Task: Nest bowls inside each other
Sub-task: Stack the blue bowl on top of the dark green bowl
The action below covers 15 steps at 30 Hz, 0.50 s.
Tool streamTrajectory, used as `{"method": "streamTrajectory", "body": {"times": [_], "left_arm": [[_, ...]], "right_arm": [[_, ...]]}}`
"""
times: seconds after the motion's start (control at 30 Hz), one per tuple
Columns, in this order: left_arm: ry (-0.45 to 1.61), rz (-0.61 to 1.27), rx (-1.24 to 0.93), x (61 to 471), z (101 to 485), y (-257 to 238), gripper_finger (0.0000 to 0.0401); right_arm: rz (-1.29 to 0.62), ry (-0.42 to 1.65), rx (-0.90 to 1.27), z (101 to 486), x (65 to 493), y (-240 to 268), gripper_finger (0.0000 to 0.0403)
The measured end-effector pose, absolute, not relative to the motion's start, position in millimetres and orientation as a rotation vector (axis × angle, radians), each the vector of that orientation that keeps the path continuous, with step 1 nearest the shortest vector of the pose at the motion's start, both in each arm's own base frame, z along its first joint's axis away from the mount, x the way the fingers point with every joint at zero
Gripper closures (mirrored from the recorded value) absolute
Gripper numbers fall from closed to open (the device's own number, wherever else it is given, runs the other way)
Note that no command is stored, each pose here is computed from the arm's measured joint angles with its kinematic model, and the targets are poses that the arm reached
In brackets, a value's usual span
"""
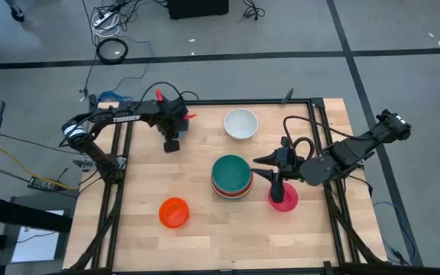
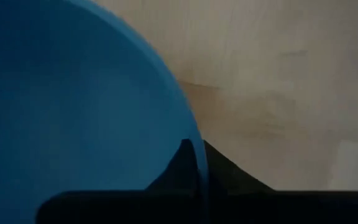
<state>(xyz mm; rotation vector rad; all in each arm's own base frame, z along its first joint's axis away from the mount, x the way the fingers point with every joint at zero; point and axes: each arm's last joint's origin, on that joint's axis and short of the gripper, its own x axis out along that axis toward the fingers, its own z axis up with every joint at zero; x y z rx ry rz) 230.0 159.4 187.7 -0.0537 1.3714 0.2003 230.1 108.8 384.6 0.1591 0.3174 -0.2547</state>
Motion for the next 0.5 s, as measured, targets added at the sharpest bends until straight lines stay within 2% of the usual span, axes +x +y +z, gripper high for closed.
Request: {"method": "streamTrajectory", "body": {"times": [0.2, 0.5], "left_arm": [[1.276, 0.173, -0.024, 236.2, 230.1, 132.7, 0.0398], [0.973, 0.056, 0.048, 250.3, 305.4, 65.1, 0.0399]], "right_arm": [[-0.358, 0.364, 0.121, 377.1, 225.7, 104.2, 0.0275], [-0.465, 0.417, 0.121, 368.6, 221.5, 95.9, 0.0275]]}}
